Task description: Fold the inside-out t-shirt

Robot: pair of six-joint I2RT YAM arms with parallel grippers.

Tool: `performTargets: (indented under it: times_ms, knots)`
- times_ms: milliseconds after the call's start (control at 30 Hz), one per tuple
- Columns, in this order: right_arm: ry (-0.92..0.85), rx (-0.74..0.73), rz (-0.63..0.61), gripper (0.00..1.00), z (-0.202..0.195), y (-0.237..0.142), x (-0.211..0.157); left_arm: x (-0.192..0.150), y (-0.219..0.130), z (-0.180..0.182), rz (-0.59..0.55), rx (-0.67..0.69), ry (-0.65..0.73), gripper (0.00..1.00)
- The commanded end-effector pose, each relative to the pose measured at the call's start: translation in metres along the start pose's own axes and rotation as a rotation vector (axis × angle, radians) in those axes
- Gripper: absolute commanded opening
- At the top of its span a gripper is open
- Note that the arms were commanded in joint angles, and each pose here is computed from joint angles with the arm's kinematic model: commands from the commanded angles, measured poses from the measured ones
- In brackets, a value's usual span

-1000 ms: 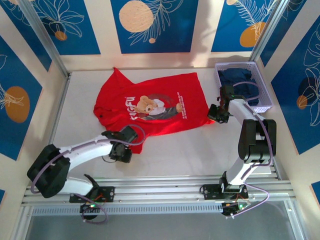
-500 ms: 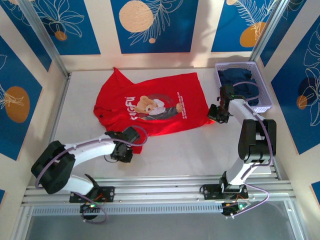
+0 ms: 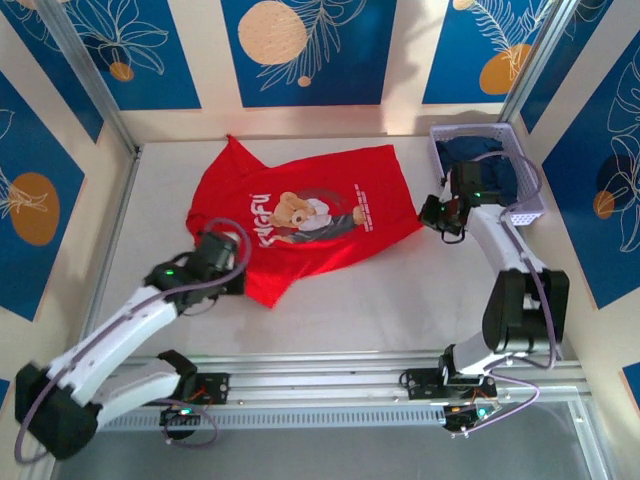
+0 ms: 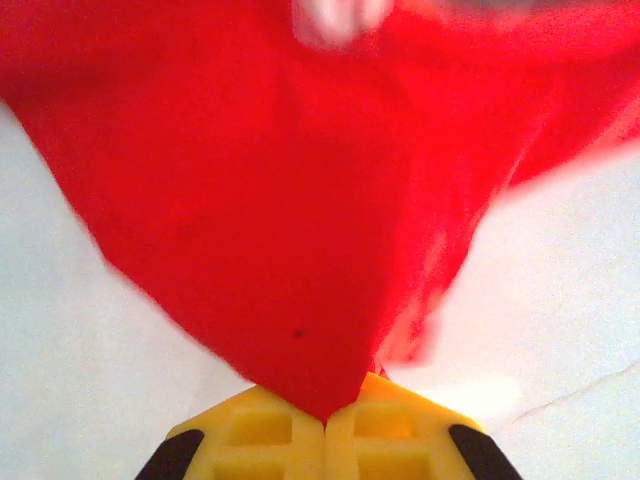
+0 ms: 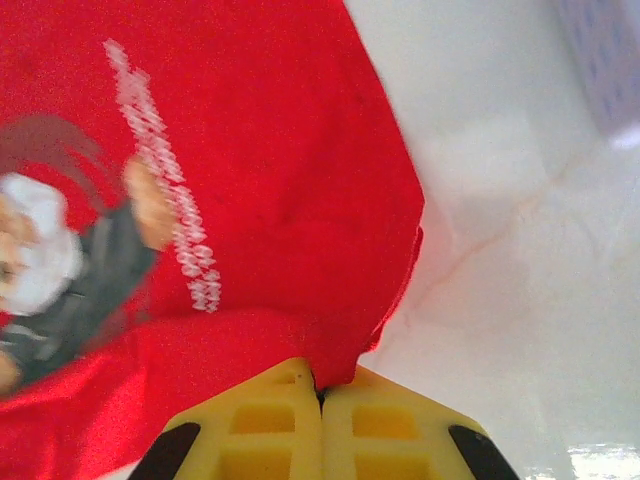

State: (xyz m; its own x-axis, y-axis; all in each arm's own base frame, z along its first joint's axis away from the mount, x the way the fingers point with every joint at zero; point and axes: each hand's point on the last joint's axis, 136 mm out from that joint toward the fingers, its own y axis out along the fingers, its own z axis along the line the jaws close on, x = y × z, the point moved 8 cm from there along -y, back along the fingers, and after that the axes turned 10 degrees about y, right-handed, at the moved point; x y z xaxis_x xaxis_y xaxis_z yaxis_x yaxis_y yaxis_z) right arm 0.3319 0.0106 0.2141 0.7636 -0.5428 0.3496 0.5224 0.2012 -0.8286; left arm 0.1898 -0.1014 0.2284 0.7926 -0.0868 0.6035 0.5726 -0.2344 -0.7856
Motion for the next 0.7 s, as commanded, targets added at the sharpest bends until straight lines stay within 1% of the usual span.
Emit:
performTargets:
  times_ms: [0,67,100,167,267,400,533,600,667]
  knots:
    - [0.009,0.110,-0.055,0.00,0.018,-0.015,0.016,0.041,-0.033,0.016,-0.184,-0.011,-0.134,0.00]
    - [0.007,0.111,-0.040,0.00,0.026,-0.017,0.023,0.064,-0.042,0.024,-0.242,0.000,-0.184,0.00]
    - [-0.005,0.110,-0.052,0.00,0.031,-0.023,0.028,0.077,-0.051,0.026,-0.279,0.007,-0.196,0.00]
    - [-0.033,0.122,-0.128,0.00,0.040,-0.048,0.037,0.100,-0.080,0.023,-0.381,0.010,-0.176,0.00]
    - [-0.082,0.176,-0.296,0.00,0.054,-0.108,0.044,0.129,-0.142,0.022,-0.568,0.041,-0.132,0.00]
    - [-0.131,0.279,-0.513,0.00,0.071,-0.198,0.036,0.148,-0.228,0.019,-0.801,0.069,-0.071,0.00]
    - [-0.178,0.380,-0.716,0.00,0.079,-0.287,0.014,0.152,-0.308,0.015,-0.987,0.066,-0.017,0.00]
    - [-0.200,0.423,-0.796,0.00,0.081,-0.324,0.001,0.150,-0.343,0.013,-1.064,0.064,0.008,0.00]
    - [-0.218,0.464,-0.862,0.00,0.081,-0.357,-0.012,0.148,-0.370,0.012,-1.120,0.067,0.027,0.00]
